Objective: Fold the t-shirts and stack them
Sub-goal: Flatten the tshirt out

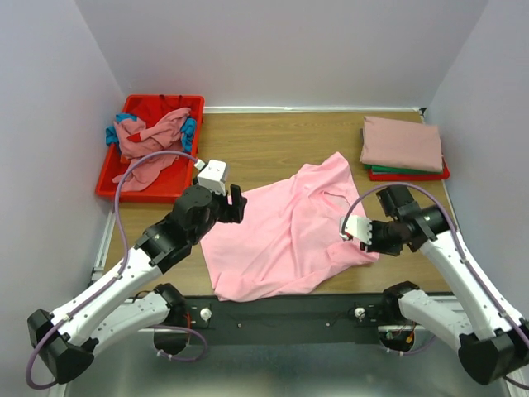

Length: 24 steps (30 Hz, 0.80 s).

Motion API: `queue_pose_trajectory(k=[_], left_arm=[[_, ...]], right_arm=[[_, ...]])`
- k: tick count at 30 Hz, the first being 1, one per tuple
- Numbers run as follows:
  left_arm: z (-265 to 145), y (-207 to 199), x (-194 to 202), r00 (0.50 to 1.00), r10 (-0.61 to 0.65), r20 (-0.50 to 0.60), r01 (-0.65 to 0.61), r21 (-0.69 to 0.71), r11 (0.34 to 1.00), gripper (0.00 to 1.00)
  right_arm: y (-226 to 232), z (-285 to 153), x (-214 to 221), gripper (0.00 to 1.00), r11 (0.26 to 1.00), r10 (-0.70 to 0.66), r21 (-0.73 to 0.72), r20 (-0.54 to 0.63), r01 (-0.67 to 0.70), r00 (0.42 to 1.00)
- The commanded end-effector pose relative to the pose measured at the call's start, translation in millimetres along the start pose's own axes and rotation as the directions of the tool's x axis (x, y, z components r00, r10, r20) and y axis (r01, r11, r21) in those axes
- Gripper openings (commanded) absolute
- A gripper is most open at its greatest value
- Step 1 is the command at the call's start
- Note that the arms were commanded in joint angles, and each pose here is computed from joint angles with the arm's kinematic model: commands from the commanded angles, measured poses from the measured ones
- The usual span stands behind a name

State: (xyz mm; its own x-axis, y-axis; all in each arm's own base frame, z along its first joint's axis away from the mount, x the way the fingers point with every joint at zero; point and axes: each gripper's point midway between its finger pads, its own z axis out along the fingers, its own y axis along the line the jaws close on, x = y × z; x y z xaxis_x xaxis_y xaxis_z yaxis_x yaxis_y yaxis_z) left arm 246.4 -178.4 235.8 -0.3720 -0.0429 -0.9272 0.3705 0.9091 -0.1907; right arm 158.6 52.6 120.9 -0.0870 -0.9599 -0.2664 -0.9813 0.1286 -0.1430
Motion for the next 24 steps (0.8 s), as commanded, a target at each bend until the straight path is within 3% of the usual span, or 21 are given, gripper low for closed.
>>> queue_pose_trajectory(k=[1,6,9,11,15,16,17,18,20,24], left_arm=[[6.8,0.5,-4.8,0.999,0.026,0.025,-0.026,0.000,1.000,0.76],[9.4,2.1,-3.4,0.999,0.039,0.022,-0.039,-0.008,0.999,0.76],[8.7,2.7,-4.0,0.999,0.037,0.032,-0.037,-0.007,0.999,0.76],[8.9,3.2,-5.8,0.998,0.040,0.043,-0.040,-0.009,0.999,0.76],[8.8,6.2,-5.1,0.998,0.042,0.041,-0.041,-0.023,0.999,0.76],[7.8,7.3,-6.1,0.998,0.038,0.046,-0.037,-0.030,0.999,0.76],[6.3,8.6,-7.2,0.998,0.033,0.053,-0.031,-0.034,0.999,0.76],[5.7,10.0,-8.8,0.998,0.032,0.059,-0.029,-0.042,0.999,0.76],[2.7,11.4,-12.5,0.997,0.028,0.076,-0.024,-0.047,0.999,0.76],[-1.6,13.8,-15.9,0.995,0.022,0.093,-0.017,-0.055,0.998,0.77]], right_arm=[[14.7,-23.5,37.9,0.44,0.999,0.003,0.033,-0.151,0.002,0.989],[17.9,-29.0,39.9,0.54,0.992,0.103,0.087,-0.101,-0.094,0.989],[-34.7,-30.8,19.7,0.73,0.916,0.264,0.292,0.072,-0.274,0.962],[-56.7,-26.6,4.5,0.77,0.862,0.363,0.307,0.178,-0.402,0.915],[-118.2,-13.6,-36.0,0.78,0.768,0.511,0.225,0.350,-0.600,0.785],[-129.5,10.6,-44.9,0.77,0.761,0.572,0.116,0.345,-0.639,0.744],[-145.6,5.8,-60.3,0.76,0.739,0.601,0.068,0.383,-0.671,0.701],[-145.9,33.8,-70.3,0.70,0.736,0.651,-0.063,0.341,-0.675,0.678],[-160.9,44.0,-82.9,0.66,0.716,0.684,-0.133,0.335,-0.686,0.648],[-181.6,74.5,-67.7,0.63,0.667,0.735,-0.094,0.244,-0.739,0.633]])
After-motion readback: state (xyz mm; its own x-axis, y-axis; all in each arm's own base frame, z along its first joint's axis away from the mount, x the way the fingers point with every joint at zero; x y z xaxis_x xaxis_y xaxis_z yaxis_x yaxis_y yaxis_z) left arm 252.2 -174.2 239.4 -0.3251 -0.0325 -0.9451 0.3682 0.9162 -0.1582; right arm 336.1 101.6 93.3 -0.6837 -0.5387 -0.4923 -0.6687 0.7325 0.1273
